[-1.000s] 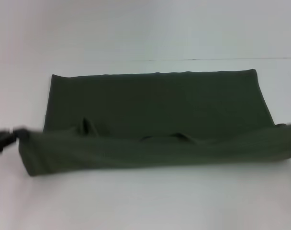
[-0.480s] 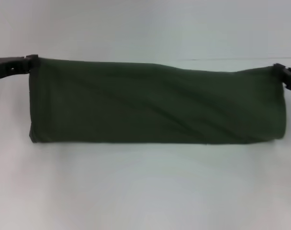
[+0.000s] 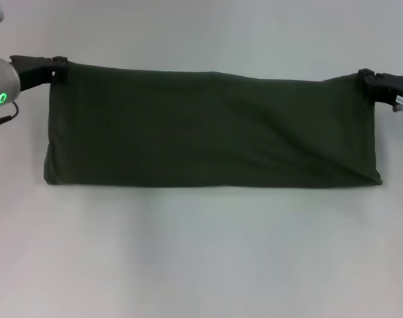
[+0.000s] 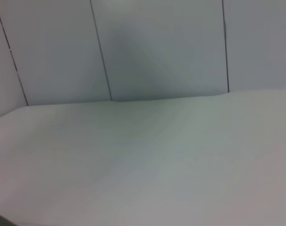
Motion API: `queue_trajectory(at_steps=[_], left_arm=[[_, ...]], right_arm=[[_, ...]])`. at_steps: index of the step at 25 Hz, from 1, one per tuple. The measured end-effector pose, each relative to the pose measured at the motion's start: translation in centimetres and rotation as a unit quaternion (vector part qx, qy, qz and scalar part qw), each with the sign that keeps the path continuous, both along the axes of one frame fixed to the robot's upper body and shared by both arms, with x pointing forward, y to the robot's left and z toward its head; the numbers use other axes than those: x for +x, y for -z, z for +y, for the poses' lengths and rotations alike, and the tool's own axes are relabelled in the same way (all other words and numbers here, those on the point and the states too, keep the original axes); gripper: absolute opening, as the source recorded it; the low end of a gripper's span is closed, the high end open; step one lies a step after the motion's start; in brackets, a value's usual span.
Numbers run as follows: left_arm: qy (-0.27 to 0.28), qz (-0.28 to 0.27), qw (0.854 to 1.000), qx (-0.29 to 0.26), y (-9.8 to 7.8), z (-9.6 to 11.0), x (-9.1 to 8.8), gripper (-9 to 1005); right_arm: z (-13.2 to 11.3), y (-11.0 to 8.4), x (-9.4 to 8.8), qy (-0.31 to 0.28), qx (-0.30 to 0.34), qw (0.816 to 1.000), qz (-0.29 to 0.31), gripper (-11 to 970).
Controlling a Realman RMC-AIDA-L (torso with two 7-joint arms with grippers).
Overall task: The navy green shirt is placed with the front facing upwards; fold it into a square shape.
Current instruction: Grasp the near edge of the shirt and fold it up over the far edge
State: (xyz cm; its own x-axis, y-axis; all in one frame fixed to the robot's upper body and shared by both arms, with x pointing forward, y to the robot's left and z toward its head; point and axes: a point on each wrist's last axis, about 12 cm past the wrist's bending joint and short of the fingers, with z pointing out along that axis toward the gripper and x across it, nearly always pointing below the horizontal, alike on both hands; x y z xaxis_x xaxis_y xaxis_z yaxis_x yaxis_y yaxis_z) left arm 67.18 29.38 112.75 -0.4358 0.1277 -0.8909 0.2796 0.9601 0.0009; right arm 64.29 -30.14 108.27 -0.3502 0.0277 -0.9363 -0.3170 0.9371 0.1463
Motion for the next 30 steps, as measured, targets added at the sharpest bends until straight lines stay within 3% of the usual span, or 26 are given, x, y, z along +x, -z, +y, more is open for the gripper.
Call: queue_trajectory(at_steps=[14, 26, 29, 30], left_arm=[[-0.032, -0.009, 0.999, 0.008, 0.1, -0.1, 0.7, 1], [-0.045, -0.006, 0.999, 0.01, 0.6, -0.2, 0.6, 0], [-0.055, -0.008, 0.998, 0.005, 0.5, 0.0, 0.7, 70], [-0.063, -0.011, 0.998, 0.002, 0.4, 0.1, 0.8, 113]], right_arm=[[0.3, -0.5, 1.0, 0.015, -0.017, 1.0, -0.005, 83], [1.1, 0.1, 1.2, 0.004, -0.059, 0.998, 0.009, 105], [0.7, 0.0, 1.3, 0.018, -0.065, 0.998, 0.011, 110], [0.5, 0.0, 1.4, 0.024, -0.065, 0.998, 0.01, 159]])
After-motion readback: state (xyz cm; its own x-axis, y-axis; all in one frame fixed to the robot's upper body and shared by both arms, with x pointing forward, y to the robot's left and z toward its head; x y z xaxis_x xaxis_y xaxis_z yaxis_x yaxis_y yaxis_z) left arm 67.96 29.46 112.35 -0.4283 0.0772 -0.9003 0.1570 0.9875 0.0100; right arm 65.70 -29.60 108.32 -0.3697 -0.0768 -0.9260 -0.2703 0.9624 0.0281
